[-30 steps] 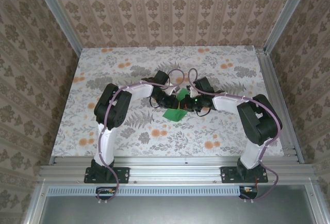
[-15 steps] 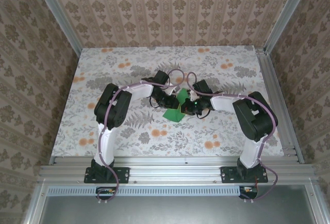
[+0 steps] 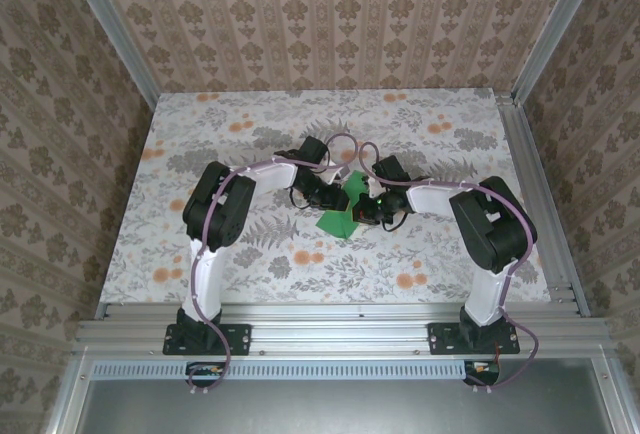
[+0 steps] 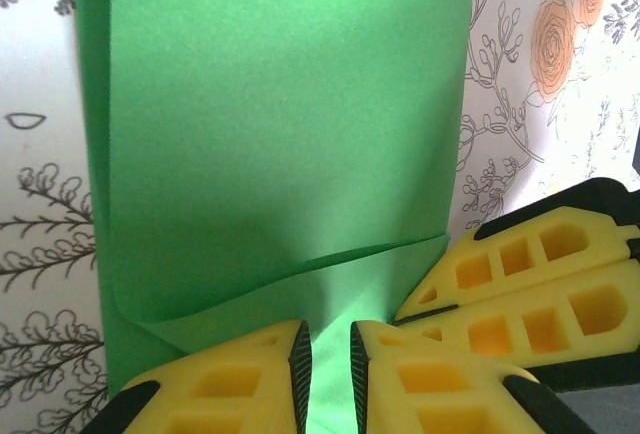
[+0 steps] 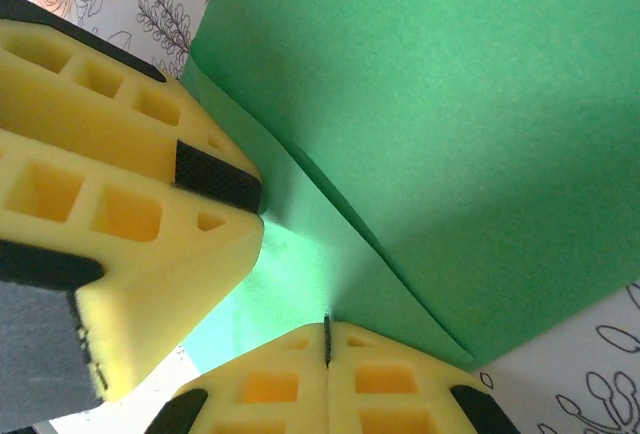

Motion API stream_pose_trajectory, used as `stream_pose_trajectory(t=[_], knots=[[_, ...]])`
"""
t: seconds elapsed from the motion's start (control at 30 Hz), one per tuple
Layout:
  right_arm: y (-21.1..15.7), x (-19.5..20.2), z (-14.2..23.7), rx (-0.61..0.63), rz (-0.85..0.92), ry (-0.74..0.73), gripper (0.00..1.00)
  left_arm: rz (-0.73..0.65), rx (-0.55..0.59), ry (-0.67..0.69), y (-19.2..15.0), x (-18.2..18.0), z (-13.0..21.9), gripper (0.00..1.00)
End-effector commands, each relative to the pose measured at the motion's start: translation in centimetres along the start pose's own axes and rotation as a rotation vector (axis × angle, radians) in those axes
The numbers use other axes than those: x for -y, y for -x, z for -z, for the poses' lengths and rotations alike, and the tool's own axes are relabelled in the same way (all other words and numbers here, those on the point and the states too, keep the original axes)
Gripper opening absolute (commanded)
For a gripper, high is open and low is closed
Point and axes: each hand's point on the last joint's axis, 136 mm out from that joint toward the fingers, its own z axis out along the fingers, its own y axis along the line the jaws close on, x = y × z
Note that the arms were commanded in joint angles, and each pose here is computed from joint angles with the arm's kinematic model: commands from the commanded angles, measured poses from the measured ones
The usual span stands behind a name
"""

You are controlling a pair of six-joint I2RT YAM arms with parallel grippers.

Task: Fold a paper plane with a square sheet of paper (pick it up from the middle)
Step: Fold the triangle a second time at the center of the table.

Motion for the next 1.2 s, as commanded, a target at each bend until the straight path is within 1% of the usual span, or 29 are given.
stream_pose_trajectory(t=[0.0,0.13,0.17,0.27,0.5,0.63,0.87,1.07,1.1,1.17], knots=[[-1.5,2.7,-0.4,-0.055,-0.017,-0.108,0.04,0.034,-0.006,0.033,-0.7,-0.6,0.4,0.24],[-1.9,2.8,-0.5,-0.067,-0.020,-0.106,0.03,0.021,0.058,0.021,0.5,0.6,2.2,0.25],[-1.9,2.9,-0.5,-0.067,-0.020,-0.107,0.03,0.020,0.058,-0.012,0.4,1.4,2.4,0.25],[-2.0,2.9,-0.5,-0.067,-0.019,-0.103,0.03,0.026,0.069,-0.033,0.2,2.0,2.8,0.25],[-2.3,2.8,-0.4,-0.068,-0.012,-0.096,0.02,0.057,0.055,-0.029,-1.0,1.0,1.7,0.25],[-2.4,2.8,-0.4,-0.066,-0.012,-0.089,0.02,0.062,0.046,-0.040,-0.8,0.8,0.9,0.24],[-2.7,3.0,-0.5,-0.075,-0.006,-0.091,0.01,0.073,0.037,-0.020,-0.2,-0.1,0.2,0.24],[-3.1,3.5,-0.5,-0.089,0.005,-0.115,0.00,0.121,0.042,0.011,0.2,-1.5,-0.3,0.23],[-3.1,3.5,-0.5,-0.090,0.009,-0.118,0.00,0.132,0.056,0.046,0.4,-2.3,-0.2,0.23],[-3.2,3.7,-0.5,-0.097,0.014,-0.127,0.00,0.148,0.073,0.068,0.8,-2.9,0.2,0.23]])
